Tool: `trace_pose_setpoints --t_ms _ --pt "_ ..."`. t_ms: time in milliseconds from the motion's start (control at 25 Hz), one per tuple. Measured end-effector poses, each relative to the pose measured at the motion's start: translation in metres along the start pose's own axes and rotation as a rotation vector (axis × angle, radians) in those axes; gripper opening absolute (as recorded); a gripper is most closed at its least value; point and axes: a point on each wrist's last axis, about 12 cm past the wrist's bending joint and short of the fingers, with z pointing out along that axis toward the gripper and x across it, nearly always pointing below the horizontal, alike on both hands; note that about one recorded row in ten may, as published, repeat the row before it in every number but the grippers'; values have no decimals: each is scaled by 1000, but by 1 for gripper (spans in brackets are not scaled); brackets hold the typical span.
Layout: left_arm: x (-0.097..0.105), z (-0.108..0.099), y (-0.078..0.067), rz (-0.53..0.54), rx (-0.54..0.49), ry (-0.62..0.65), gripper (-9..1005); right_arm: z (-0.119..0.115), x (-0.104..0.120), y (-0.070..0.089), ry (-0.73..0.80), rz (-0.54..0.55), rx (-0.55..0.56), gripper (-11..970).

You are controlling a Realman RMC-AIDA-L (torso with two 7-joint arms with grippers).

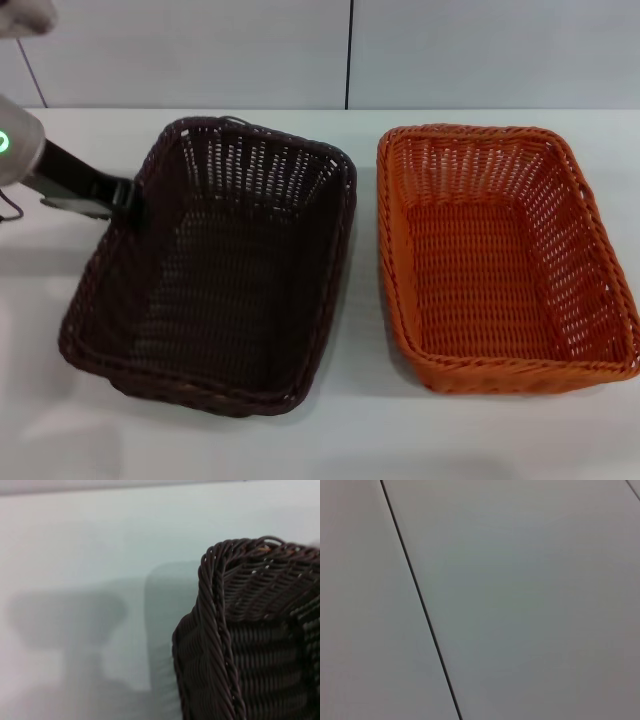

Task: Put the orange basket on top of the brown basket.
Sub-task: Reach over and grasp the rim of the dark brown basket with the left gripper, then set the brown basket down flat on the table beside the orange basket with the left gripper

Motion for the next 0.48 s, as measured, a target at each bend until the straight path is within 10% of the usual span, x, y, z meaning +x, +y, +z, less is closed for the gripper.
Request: trace_pose_setpoints --t_ms 480 --pt "-31 -71 22 114 149 -182 201 -1 1 1 3 7 -1 609"
